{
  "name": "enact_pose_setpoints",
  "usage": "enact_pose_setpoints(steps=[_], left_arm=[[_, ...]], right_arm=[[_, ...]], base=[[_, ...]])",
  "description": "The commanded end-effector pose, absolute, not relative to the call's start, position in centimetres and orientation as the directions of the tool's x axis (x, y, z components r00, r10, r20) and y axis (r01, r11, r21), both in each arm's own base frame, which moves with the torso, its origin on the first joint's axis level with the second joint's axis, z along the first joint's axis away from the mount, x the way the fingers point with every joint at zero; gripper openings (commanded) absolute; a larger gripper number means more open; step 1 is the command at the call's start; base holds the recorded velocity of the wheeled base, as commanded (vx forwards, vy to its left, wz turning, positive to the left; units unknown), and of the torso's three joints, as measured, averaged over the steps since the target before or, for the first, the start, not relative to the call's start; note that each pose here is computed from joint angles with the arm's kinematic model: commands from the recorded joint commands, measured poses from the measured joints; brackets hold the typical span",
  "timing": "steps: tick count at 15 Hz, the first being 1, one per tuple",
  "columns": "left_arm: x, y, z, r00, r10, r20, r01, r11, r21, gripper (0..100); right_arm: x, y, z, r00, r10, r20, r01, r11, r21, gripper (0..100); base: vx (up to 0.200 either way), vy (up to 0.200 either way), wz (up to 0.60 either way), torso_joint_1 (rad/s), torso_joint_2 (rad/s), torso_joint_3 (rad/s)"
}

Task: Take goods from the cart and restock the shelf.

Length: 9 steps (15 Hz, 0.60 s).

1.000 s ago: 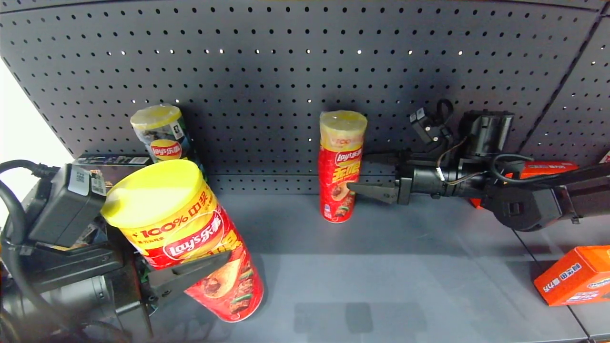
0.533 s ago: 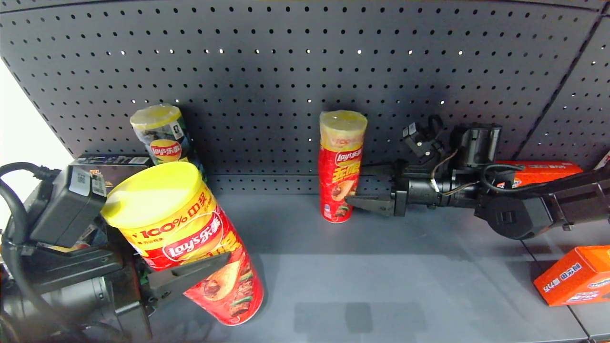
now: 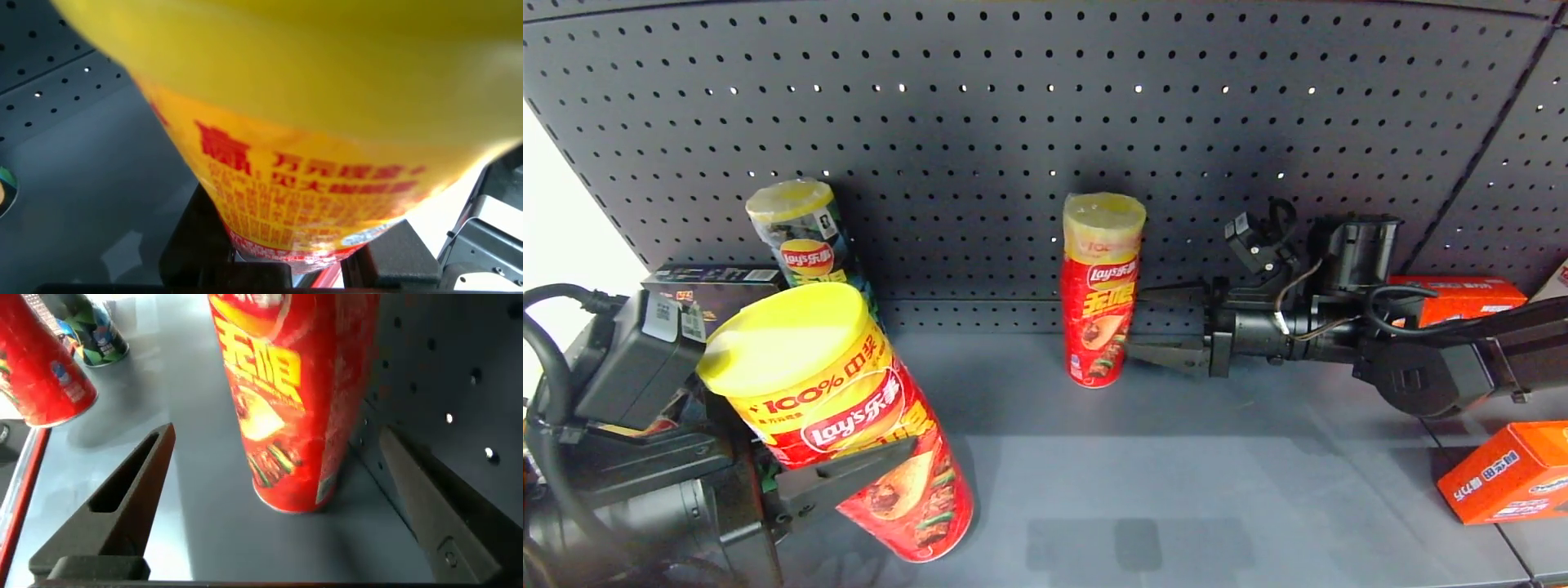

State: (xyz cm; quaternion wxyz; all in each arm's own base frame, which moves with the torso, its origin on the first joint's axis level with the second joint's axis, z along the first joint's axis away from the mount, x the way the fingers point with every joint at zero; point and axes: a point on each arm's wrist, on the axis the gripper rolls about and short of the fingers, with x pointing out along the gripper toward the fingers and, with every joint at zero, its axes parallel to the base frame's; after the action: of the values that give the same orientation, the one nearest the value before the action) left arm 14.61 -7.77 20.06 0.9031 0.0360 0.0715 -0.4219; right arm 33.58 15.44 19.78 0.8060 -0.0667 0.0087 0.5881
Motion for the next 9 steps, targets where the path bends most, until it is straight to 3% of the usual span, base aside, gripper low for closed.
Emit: enact_pose_setpoints(steps=[1,9], left_arm=[[14.6,-7.8,20.0,0.633,-0.757,-0.16,0.768,0.641,0.004,0],[14.7,-7.8,20.0,0.634,-0.756,-0.163,0.767,0.642,0.003,0]], right_arm=[[33.8,15.4,20.1,0.312,0.947,-0.083,-0.947,0.302,-0.108,100],[36.3,18.4,18.6,0.271,0.959,-0.083,-0.959,0.261,-0.108,100]], base=[[0.0,0.0,0.0,0.0,0.0,0.0],[0.0,0.0,0.0,0.0,0.0,0.0]])
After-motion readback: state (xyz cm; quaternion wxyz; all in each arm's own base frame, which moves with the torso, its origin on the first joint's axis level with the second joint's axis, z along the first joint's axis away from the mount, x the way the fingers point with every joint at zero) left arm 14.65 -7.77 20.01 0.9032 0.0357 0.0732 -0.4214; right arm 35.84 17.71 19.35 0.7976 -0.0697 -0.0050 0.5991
